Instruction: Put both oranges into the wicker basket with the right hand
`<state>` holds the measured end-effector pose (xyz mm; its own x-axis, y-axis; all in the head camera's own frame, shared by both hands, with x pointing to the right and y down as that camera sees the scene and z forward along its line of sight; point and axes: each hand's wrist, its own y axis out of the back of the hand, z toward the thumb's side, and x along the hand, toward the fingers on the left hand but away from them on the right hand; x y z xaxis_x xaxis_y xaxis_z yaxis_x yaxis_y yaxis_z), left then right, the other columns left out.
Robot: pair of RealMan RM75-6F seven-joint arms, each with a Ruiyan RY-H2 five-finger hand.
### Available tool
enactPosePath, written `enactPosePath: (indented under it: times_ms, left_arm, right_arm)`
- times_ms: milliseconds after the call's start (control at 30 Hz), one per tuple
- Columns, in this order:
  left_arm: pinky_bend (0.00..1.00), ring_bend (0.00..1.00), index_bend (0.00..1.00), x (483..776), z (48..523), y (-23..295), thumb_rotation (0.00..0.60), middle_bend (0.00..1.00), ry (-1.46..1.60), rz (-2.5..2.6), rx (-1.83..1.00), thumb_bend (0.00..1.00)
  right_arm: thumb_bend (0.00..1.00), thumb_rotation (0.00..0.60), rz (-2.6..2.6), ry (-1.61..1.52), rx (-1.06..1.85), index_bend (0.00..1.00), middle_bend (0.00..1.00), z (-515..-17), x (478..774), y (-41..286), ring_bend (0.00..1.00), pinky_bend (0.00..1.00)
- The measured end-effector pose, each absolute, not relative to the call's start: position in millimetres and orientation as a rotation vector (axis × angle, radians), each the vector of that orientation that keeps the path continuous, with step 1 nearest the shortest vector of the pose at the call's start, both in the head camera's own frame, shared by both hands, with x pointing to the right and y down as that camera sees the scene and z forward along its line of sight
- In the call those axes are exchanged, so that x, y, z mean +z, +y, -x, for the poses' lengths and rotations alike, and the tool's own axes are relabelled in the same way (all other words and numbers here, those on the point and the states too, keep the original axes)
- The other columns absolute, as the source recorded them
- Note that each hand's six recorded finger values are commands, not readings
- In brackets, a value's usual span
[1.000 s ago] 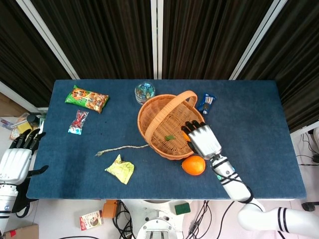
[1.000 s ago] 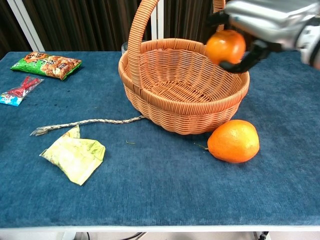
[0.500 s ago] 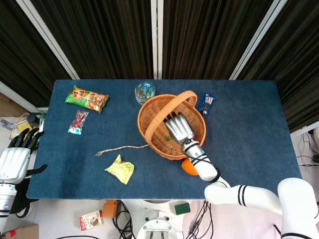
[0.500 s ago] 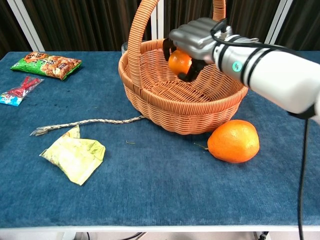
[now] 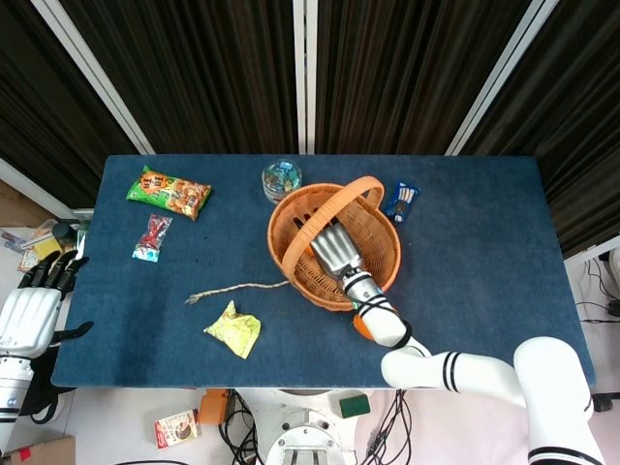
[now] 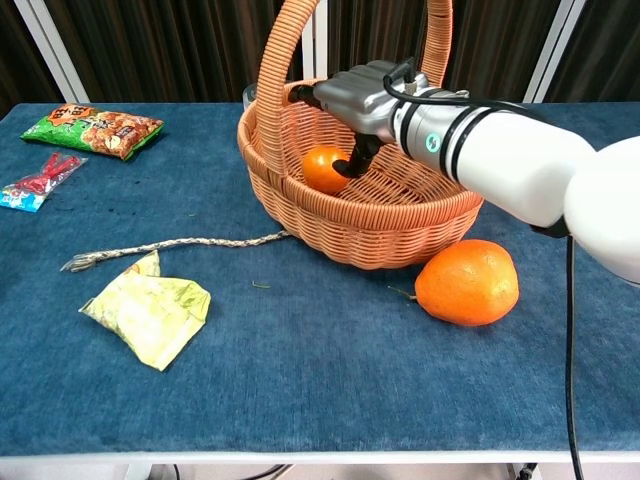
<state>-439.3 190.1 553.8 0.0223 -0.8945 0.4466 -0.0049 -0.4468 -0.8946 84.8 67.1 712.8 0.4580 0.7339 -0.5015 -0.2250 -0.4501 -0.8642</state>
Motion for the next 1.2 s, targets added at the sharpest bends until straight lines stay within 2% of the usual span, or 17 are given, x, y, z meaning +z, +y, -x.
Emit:
enactPosePath:
  times_ms: [367, 533, 767, 1000, 1200]
  left_arm:
    - [0.18, 0.03, 0.14, 556.0, 434.2, 191.9, 0.599, 0.08, 0.922, 1.569, -1.517, 0.00]
    - [0.18, 0.03, 0.14, 554.0, 433.1, 192.3, 0.599, 0.08, 0.929, 1.574, -1.508, 0.00]
    - [0.18, 0.03, 0.14, 553.3, 435.9, 191.9, 0.598, 0.08, 0.941, 1.561, -1.518, 0.00]
    - [0.18, 0.03, 0.14, 555.4, 432.9, 192.7, 0.599, 0.08, 0.927, 1.566, -1.519, 0.00]
    - [0.18, 0.03, 0.14, 557.2, 430.3, 193.9, 0.599, 0.08, 0.914, 1.573, -1.518, 0.00]
  right_arm:
    - [0.40, 0.600, 1.749, -0.525, 1.156, 0.02, 0.13, -129.6, 675.6, 84.6, 0.03, 0.18]
    - [0.39, 0.600, 1.848, -0.601, 1.176, 0.03, 0.17, -171.3, 653.3, 107.3, 0.03, 0.18]
    - [0.38, 0.600, 1.883, -0.709, 1.193, 0.04, 0.18, -231.3, 636.4, 150.3, 0.03, 0.18]
    - [0.37, 0.600, 1.897, -0.781, 1.282, 0.04, 0.15, -287.4, 631.7, 200.8, 0.03, 0.16]
    - [0.35, 0.600, 1.945, -0.798, 1.329, 0.02, 0.05, -299.8, 643.8, 222.9, 0.00, 0.05]
